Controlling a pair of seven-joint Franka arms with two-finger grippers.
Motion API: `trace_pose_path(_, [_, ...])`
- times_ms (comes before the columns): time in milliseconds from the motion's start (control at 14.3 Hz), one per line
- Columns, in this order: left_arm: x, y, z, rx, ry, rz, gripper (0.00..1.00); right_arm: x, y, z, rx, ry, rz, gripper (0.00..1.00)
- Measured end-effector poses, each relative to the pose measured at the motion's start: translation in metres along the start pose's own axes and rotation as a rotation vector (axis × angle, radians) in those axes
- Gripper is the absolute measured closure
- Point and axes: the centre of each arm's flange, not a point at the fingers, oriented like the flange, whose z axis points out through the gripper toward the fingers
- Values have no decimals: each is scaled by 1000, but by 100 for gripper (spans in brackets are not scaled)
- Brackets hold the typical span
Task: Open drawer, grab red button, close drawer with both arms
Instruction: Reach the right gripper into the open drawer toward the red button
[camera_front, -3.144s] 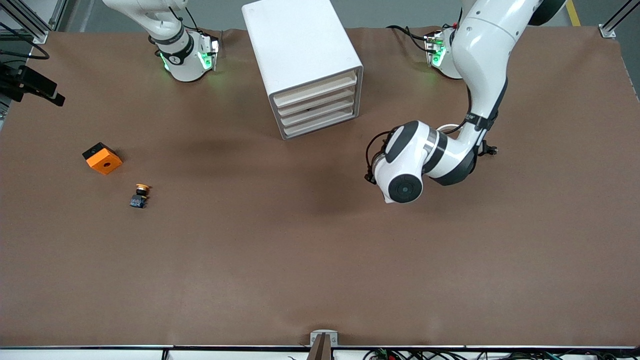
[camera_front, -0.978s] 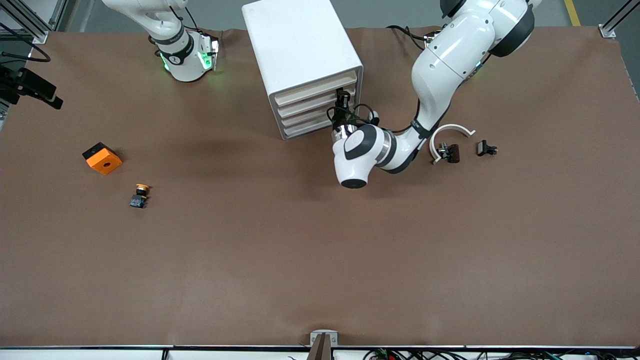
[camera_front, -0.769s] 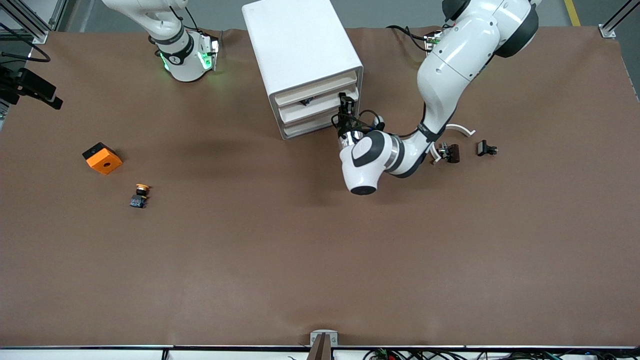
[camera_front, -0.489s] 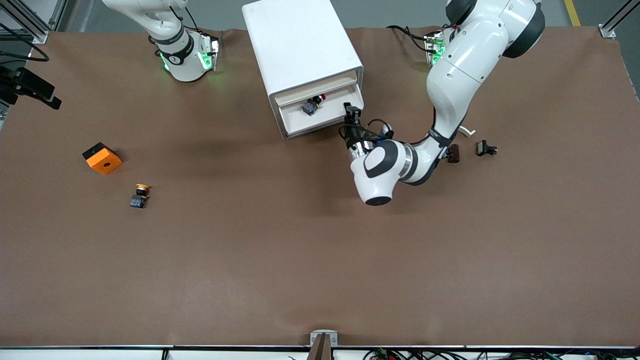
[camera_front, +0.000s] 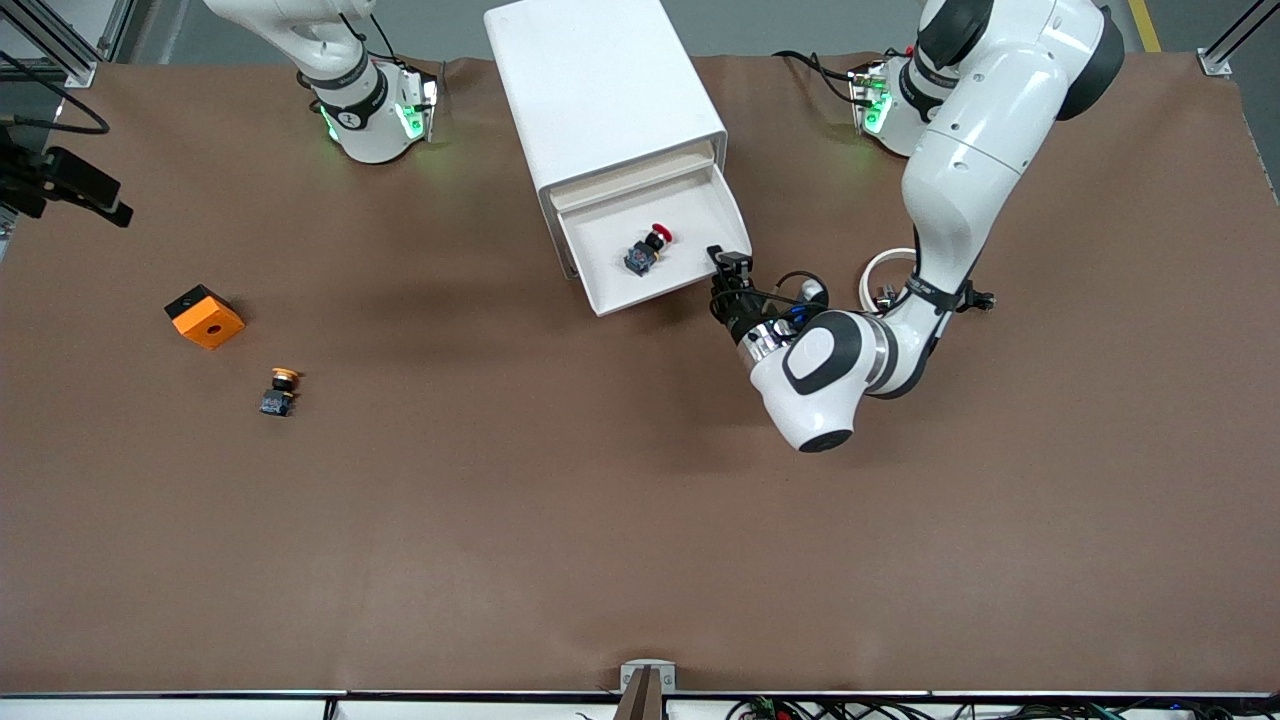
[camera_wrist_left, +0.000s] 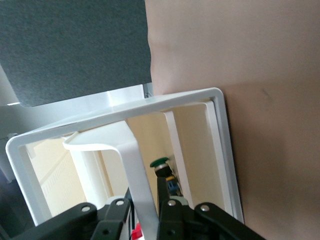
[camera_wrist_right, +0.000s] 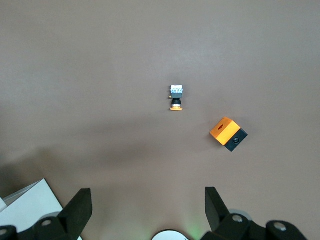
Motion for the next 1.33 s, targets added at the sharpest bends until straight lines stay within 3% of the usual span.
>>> trace_pose_path(210, [0,-1,-7,-16,-10,4,80,20,-2,29,-6,-54,0,0])
trace_pose_path(279, [0,0,-7,-16,-10,4,75,27,-3,41,-9,-73,0,0])
trace_pose_path(489, [-1,-1,-8,-18,-11,5,43,40,-13,61,-12,-106,1,0])
trace_pose_path(769, [-2,1,-12,-45,-24,17,2,32,-79,60,23,-107,153,0])
trace_pose_path(1048, [10,2,-45,-162,38,104,0,13,-164,65,52,-108,257,0])
trace_pose_path(1328, [13,-10,-82,-286,83,417,0,-35,-287,97,53,-68,388,0])
